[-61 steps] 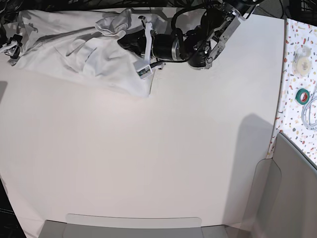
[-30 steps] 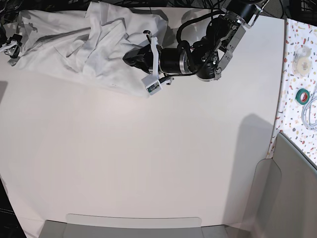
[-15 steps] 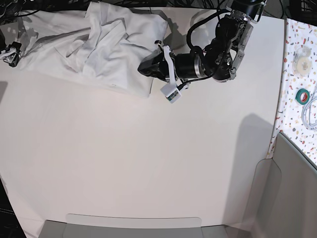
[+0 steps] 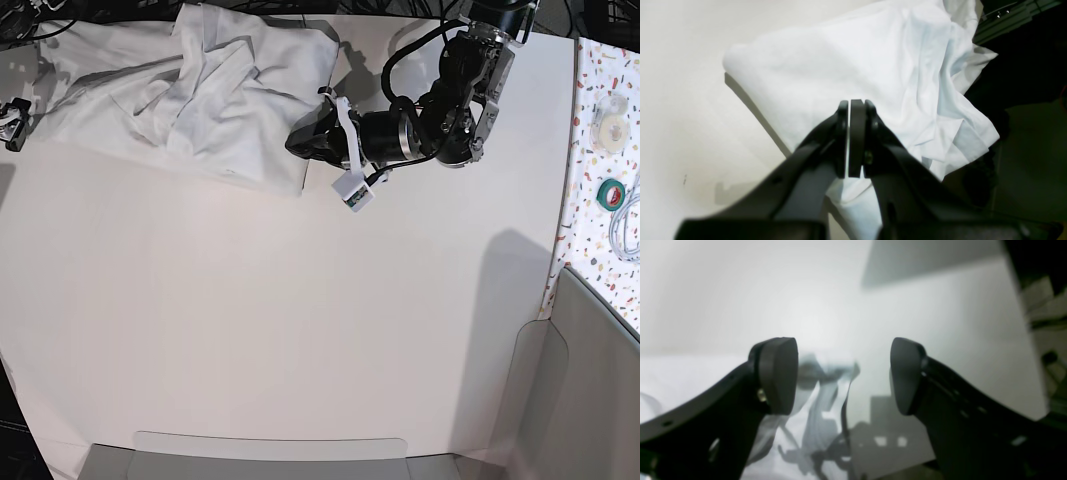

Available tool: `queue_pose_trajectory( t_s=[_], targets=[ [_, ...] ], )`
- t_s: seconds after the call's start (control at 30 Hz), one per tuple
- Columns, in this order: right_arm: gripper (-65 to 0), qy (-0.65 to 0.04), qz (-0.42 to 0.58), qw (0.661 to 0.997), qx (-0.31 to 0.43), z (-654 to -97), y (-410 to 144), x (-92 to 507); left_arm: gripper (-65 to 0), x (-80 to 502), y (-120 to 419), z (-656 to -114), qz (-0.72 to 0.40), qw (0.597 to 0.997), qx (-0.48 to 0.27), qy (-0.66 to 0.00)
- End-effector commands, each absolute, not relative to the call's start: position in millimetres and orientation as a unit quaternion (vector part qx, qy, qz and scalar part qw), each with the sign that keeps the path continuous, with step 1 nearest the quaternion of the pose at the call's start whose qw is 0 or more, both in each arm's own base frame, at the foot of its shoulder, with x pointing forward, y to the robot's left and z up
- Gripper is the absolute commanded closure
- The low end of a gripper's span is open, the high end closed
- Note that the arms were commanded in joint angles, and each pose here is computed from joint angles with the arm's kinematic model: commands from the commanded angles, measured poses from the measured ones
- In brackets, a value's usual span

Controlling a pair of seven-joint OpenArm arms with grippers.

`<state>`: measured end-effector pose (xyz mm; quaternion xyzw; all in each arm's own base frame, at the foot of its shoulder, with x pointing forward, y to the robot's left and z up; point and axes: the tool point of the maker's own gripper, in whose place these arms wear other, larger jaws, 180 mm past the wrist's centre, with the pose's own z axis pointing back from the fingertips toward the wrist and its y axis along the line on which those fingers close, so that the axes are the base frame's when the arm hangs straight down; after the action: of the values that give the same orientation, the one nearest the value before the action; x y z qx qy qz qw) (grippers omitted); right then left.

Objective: Layout the t-shirt on the table in an organized manner, then fold the t-shirt properly

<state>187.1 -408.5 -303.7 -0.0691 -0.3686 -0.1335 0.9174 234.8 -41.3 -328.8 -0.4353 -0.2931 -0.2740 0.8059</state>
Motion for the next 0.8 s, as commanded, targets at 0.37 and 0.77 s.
queue_pose_trajectory(
  t_s=[0.37, 0.77],
  targets=[
    [-42.4, -0.405, -0.112, 0.905, -0.066, -283.2, -409.3, 199.1, -1.2, 241.3, -39.7, -332.5, -0.258, 0.806, -0.444, -0.295],
    [-42.4, -0.405, -0.111, 0.905, -0.067, -282.8, -409.7, 199.2, -1.2, 241.3, -40.2, -332.3, -0.258, 0.805, -0.444, -0.296]
  ],
)
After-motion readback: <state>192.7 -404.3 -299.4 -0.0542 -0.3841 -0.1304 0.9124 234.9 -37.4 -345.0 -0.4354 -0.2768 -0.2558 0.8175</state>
